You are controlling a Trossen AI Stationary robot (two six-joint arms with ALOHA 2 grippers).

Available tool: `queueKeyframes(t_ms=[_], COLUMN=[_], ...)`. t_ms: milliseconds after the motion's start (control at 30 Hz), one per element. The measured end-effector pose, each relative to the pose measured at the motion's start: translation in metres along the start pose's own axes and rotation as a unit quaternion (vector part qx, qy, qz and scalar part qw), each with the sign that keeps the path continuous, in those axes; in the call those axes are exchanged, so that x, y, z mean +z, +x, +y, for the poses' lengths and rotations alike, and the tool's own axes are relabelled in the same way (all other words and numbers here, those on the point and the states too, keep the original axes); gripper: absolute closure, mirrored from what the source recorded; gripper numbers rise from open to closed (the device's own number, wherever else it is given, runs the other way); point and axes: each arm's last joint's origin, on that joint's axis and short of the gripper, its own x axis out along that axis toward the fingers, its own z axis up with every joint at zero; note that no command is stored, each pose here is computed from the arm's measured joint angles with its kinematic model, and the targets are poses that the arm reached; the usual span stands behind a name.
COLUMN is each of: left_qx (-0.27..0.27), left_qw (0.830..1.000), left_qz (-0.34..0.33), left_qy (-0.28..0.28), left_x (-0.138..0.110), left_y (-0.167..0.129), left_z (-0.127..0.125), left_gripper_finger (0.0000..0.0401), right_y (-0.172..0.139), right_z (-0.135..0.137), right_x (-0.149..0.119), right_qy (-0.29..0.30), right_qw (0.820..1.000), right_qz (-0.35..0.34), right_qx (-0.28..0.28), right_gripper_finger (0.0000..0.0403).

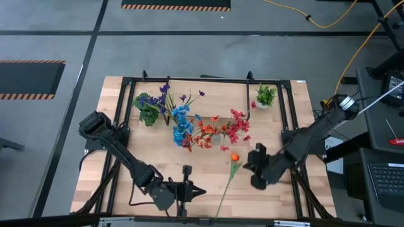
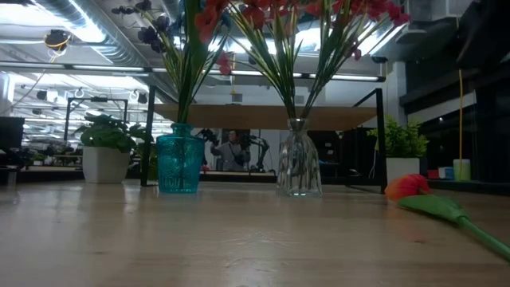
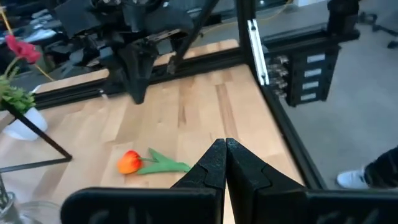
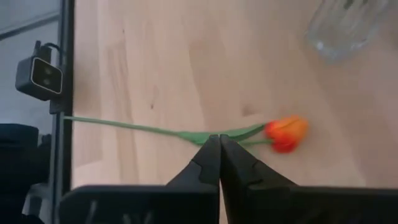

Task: Pick and place flowers into a vace then onto a shelf
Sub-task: Put the red orange flower into the transparent vase

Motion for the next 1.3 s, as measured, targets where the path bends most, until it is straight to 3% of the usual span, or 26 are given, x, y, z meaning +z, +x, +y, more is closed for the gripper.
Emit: queueKeyframes(t_ms=[200,467,667,833,1033,1300], left_qx=[-0.014,-0.133,-0.150,-0.156,-0.166,-0.174], left_qw=[0.999,0.987,0.982,0.978,0.972,0.966], left_qz=[0.039,0.061,0.076,0.099,0.116,0.136], left_qy=[0.031,0.063,0.087,0.101,0.115,0.138], left_x=[-0.011,-0.016,-0.022,-0.028,-0.034,-0.040], left_y=[-0.009,-0.023,-0.032,-0.038,-0.046,-0.054], left_z=[-0.010,-0.030,-0.038,-0.043,-0.048,-0.053], left_gripper_finger=[0.0398,0.0398,0.0398,0.0398,0.0398,0.0398], right_y=[0.014,0.033,0.048,0.063,0.070,0.090], right_z=[0.053,0.120,0.153,0.163,0.156,0.146], right_x=[0.002,0.011,0.020,0.020,0.016,0.019], right_qy=[0.046,0.132,0.202,0.252,0.321,0.337], right_qw=[0.997,0.983,0.966,0.947,0.913,0.899], right_qz=[0.042,0.070,0.069,0.065,0.050,0.044], right_qx=[-0.049,-0.106,-0.148,-0.187,-0.246,-0.275], right_gripper_finger=[0.0402,0.0403,0.0403,0.0403,0.0403,0.0385])
